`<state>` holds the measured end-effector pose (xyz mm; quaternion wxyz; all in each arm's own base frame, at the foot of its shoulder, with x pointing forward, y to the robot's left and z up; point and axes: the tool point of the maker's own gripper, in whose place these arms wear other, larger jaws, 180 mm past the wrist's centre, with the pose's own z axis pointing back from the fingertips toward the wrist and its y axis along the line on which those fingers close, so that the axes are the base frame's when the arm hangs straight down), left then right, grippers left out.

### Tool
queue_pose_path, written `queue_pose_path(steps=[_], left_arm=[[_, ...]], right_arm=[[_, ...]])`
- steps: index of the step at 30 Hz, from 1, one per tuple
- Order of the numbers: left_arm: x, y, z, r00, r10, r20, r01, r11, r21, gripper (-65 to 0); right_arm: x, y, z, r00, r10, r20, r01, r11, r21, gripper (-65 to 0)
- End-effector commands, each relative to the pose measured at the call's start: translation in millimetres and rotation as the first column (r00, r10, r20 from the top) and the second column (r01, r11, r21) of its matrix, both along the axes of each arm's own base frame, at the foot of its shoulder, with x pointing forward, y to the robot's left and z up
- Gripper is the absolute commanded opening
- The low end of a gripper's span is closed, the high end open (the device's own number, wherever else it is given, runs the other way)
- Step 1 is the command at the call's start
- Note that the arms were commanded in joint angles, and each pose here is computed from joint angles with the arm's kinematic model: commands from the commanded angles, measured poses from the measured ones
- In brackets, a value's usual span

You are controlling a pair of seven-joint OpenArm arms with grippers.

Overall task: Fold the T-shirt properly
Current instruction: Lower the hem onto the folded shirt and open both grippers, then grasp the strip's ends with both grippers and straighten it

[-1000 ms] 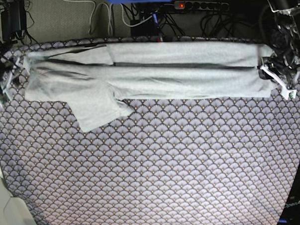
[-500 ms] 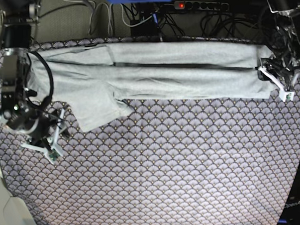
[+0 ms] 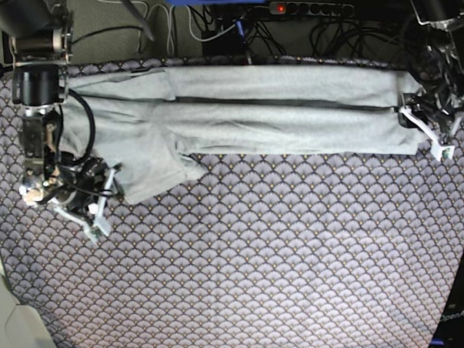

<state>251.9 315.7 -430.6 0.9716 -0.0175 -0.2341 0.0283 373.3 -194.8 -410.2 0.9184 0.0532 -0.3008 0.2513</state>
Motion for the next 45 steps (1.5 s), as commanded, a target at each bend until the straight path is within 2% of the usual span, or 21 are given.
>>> queue_pose_path(steps=[1, 6, 14, 17, 23, 29, 32, 35, 36, 38, 41, 45], left_arm=[[0.7, -6.4, -1.3, 1.000, -0.012, -0.009, 0.012, 1.000, -0.019, -38.0], [4.6, -6.4, 1.1, 1.000, -0.012, 0.000, 0.012, 1.000, -0.018, -38.1], [1.7, -13.3, -3.6, 1.000, -0.010, -0.006, 0.010, 0.999, -0.035, -38.2], [1.7, -13.9, -3.8, 1.000, -0.010, -0.006, 0.010, 0.999, -0.037, -38.3], [1.7, -14.5, -4.1, 1.000, -0.010, -0.006, 0.010, 0.999, -0.038, -38.3], [3.0, -14.5, -3.3, 1.000, -0.010, -0.003, 0.010, 0.999, -0.038, -38.3], [3.0, -14.5, -3.3, 1.000, -0.010, -0.003, 0.010, 0.999, -0.038, -38.3], [3.6, -14.5, -2.9, 1.000, -0.010, -0.001, 0.010, 0.999, -0.038, -38.3], [3.6, -14.5, -2.9, 1.000, -0.010, -0.001, 0.010, 0.999, -0.038, -38.3], [4.3, -14.5, -2.6, 1.000, -0.010, 0.001, 0.010, 0.999, -0.038, -38.3], [4.3, -14.5, -2.6, 1.000, -0.010, 0.001, 0.010, 0.999, -0.038, -38.3], [4.3, -14.7, -2.5, 1.000, -0.012, 0.001, 0.012, 0.999, -0.038, -38.3]], right_arm=[[17.0, 3.6, 19.5, 0.998, 0.010, 0.069, -0.011, 1.000, 0.015, -37.3], [15.6, 20.2, 15.3, 0.997, 0.040, 0.060, -0.042, 0.999, 0.027, -37.3], [15.0, 27.2, 13.7, 0.997, 0.061, 0.057, -0.062, 0.998, 0.026, -37.3], [14.1, 27.6, 7.8, 0.997, 0.053, 0.053, -0.056, 0.997, 0.046, -37.3], [10.6, 21.4, -19.3, 1.000, 0.013, -0.019, -0.011, 0.996, 0.092, -37.5], [8.3, 23.1, -21.4, 0.999, 0.023, -0.030, -0.021, 0.996, 0.085, -38.3], [6.7, 23.3, -22.9, 0.999, 0.025, -0.035, -0.022, 0.996, 0.083, -45.7], [6.7, 23.3, -22.9, 0.999, 0.025, -0.035, -0.022, 0.996, 0.083, -62.4], [6.7, 23.3, -22.6, 0.999, 0.025, -0.034, -0.022, 0.996, 0.082, -65.0], [2.8, 23.1, -23.6, 0.999, 0.027, -0.036, -0.024, 0.997, 0.080, -65.0], [-1.2, 28.2, -8.1, 0.998, 0.057, 0.021, -0.058, 0.997, 0.055, -65.0], [-7.7, 39.9, 31.1, 0.985, 0.123, 0.124, -0.122, 0.992, -0.016, -65.0]])
